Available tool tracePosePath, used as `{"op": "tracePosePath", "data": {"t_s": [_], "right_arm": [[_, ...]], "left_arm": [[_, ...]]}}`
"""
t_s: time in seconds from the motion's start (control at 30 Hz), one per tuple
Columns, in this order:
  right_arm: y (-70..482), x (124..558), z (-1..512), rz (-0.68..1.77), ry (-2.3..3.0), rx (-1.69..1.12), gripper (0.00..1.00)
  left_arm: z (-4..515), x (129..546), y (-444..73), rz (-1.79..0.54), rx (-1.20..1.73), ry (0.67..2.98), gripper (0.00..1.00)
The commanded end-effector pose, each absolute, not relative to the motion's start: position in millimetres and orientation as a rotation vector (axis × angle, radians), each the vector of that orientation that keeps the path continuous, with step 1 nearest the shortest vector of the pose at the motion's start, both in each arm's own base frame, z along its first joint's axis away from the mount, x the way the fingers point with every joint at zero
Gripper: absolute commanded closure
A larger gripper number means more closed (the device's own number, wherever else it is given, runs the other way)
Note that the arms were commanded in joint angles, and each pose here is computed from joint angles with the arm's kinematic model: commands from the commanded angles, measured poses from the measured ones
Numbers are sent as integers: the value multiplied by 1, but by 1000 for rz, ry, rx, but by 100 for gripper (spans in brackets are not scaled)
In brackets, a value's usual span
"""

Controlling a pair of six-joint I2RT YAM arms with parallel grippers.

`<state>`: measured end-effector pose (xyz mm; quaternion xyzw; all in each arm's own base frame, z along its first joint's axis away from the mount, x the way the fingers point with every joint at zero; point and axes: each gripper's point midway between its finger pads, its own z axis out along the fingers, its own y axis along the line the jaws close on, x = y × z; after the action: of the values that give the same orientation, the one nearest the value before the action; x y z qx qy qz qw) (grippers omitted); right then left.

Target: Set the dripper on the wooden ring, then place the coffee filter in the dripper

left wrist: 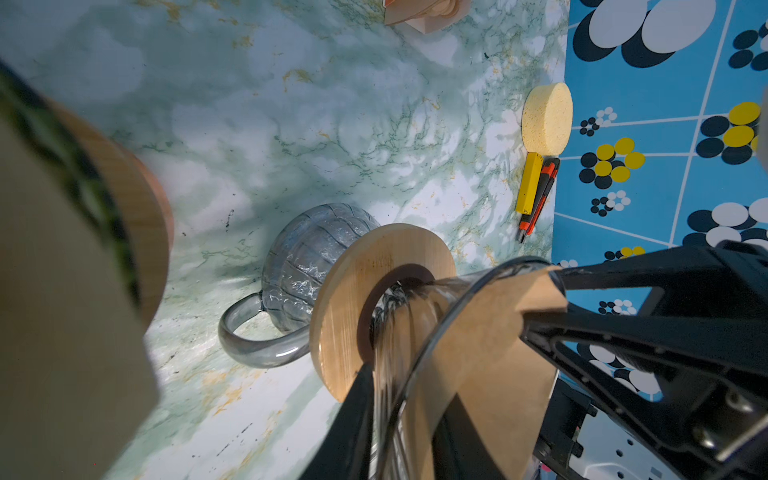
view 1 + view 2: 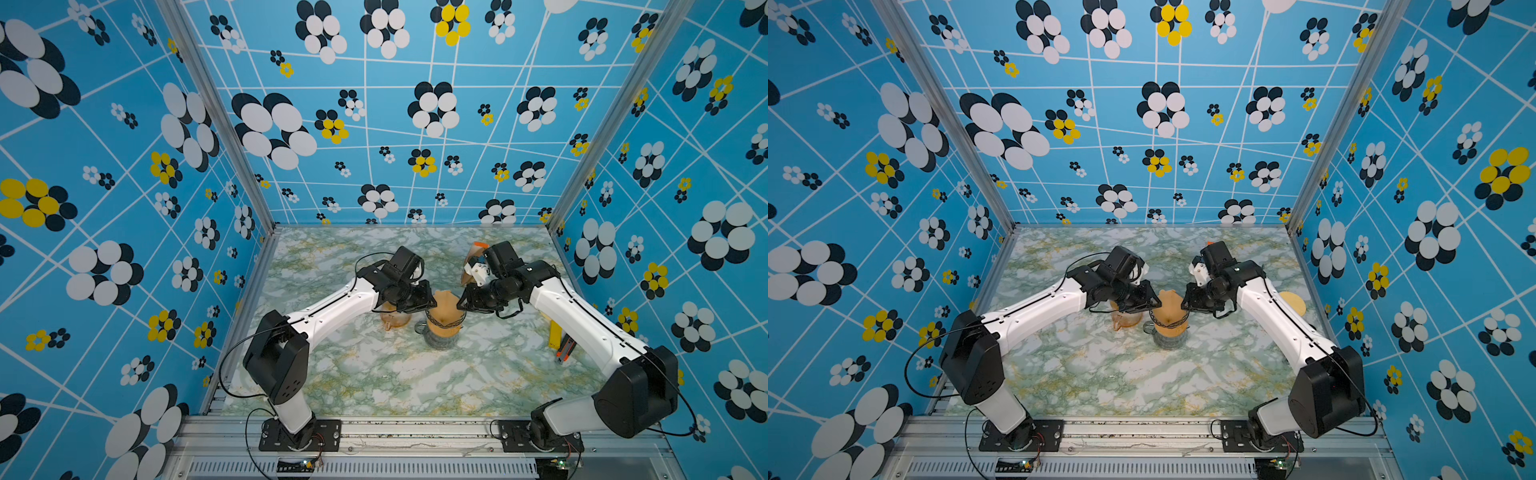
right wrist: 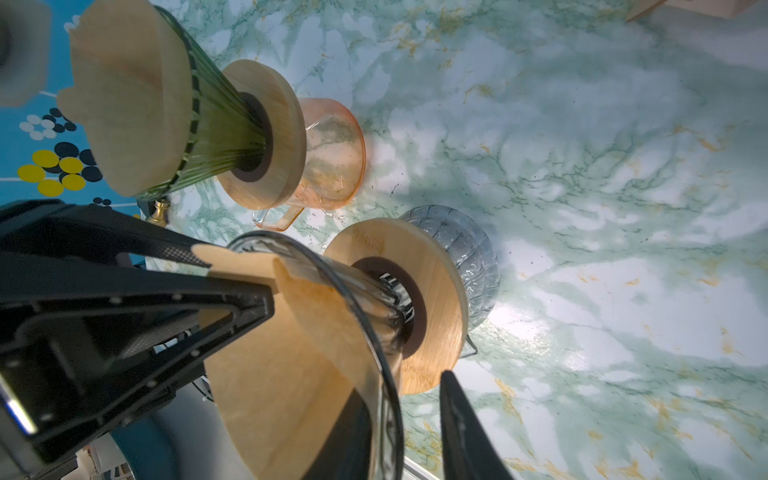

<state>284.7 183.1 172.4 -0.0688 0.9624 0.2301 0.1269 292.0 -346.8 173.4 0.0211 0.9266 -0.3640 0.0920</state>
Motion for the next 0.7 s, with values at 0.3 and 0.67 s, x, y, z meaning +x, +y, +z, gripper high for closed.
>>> {"op": "tracePosePath", "data": {"t_s": [0.3,0.67], "right_arm": [[186,273,186,712,2777,-299,55],[191,273,175,601,2824,-350,44]], "left_arm": [[188,288,-349,-1078,139,2745,70],[177,286,-355,-1032,170,2782,69]]}}
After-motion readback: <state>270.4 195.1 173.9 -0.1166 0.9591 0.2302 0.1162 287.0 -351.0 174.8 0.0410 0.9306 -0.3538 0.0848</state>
